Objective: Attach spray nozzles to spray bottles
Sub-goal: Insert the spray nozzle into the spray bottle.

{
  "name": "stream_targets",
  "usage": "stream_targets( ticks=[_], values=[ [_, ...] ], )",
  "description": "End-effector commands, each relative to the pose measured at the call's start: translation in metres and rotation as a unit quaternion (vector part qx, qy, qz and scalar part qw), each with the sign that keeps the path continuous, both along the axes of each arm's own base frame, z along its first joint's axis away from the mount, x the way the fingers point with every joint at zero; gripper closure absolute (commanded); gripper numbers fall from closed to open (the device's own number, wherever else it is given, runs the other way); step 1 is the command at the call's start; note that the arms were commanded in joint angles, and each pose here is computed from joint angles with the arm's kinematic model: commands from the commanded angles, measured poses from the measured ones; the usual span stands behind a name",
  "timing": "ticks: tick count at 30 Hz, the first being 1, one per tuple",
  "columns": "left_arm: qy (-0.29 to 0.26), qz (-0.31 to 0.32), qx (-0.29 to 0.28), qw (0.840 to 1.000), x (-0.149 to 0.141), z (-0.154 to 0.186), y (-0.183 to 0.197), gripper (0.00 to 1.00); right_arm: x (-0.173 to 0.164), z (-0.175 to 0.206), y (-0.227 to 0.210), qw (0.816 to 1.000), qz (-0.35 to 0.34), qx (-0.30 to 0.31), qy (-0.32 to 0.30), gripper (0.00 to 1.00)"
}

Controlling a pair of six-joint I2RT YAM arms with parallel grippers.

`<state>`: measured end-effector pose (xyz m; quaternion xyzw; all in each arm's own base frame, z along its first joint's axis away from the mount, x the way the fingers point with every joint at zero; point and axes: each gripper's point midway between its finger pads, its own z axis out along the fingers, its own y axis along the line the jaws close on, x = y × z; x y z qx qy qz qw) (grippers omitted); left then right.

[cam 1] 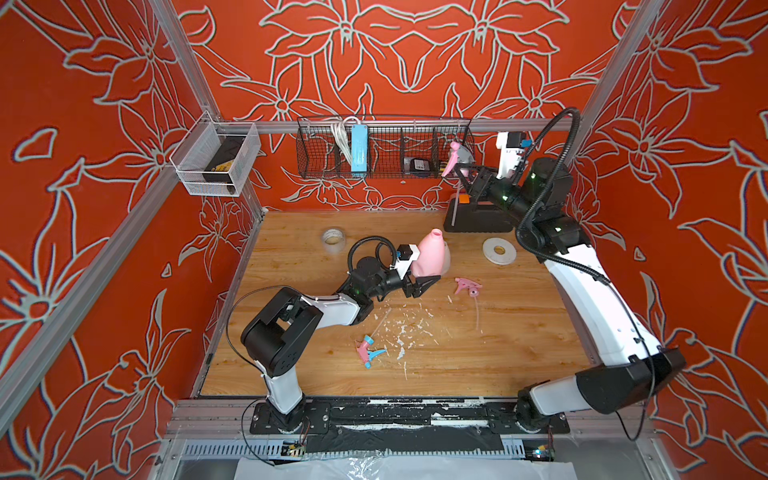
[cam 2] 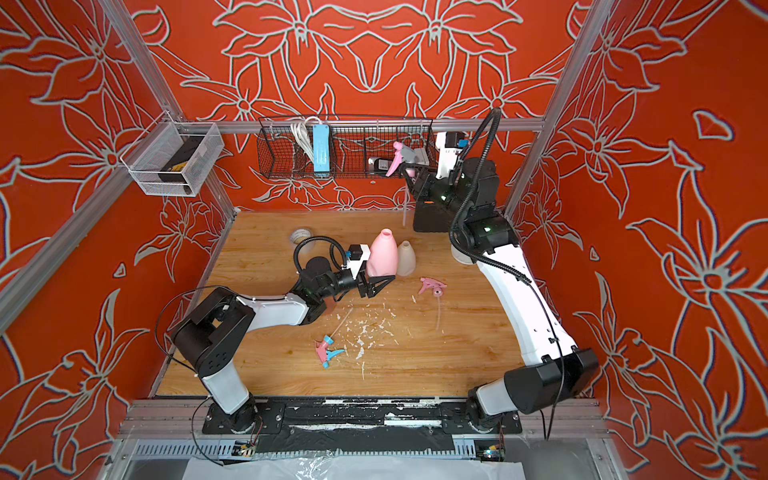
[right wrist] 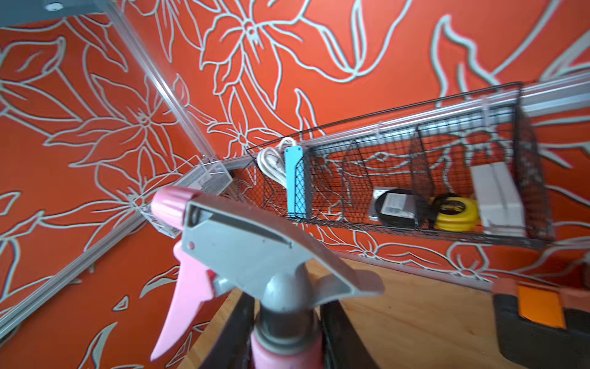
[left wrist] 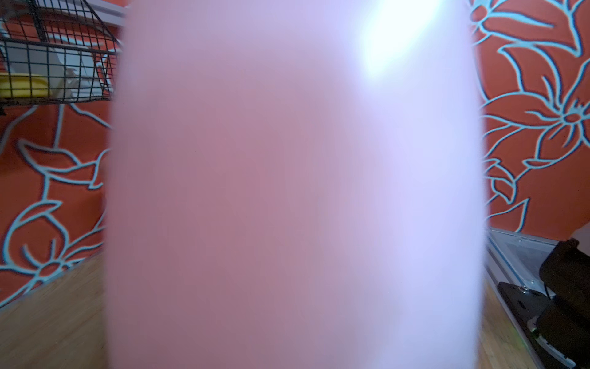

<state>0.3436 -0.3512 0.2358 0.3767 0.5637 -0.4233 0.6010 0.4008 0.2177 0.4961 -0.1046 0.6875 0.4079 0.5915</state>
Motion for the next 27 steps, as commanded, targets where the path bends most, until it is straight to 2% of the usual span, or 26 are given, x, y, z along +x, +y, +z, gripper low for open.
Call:
stream_targets(
  ticks=[1, 13, 27],
  values=[
    [-0.029, -0.019, -0.023, 0.999, -0.005, 0.016, -0.005, 0.44, -0.023, 0.044, 0.024, 0.995, 0.069, 0.036, -0.061, 0.80],
    [-0.023, -0.019, -0.023, 0.999, -0.003, 0.013, -0.006, 0.43, -0.042, 0.049, 0.028, 0.994, 0.077, 0.017, -0.077, 0.80],
    [-0.014, -0.028, -0.035, 0.999, 0.000, 0.021, -0.008, 0.43, -0.047, 0.020, 0.031, 0.994, 0.093, 0.013, -0.052, 0.79]
  ],
)
